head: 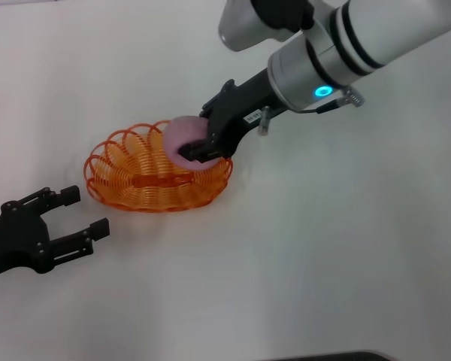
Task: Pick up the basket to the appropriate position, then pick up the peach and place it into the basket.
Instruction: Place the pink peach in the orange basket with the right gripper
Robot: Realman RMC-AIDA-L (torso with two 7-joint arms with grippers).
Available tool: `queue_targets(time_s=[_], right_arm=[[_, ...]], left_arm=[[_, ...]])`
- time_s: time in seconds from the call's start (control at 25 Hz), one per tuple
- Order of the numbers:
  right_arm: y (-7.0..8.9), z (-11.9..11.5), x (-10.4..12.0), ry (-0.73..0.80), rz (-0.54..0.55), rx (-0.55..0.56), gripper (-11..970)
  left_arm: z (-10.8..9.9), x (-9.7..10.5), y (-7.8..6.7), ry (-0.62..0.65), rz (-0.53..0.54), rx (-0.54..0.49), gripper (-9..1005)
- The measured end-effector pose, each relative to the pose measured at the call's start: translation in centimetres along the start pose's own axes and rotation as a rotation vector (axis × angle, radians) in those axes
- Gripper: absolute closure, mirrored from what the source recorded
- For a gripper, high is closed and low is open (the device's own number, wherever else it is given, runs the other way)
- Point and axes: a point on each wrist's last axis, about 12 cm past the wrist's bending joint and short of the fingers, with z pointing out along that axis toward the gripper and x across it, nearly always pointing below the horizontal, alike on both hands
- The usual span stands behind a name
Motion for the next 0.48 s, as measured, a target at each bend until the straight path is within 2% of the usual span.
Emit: queue_targets(time_s=[0.48], right_arm=[[-0.2,2.2,0.8,0.009,-0.033,0.029,415]], left_arm=[[0.1,-0.1,0.0,-0.011,-0.002,-0.001,169]])
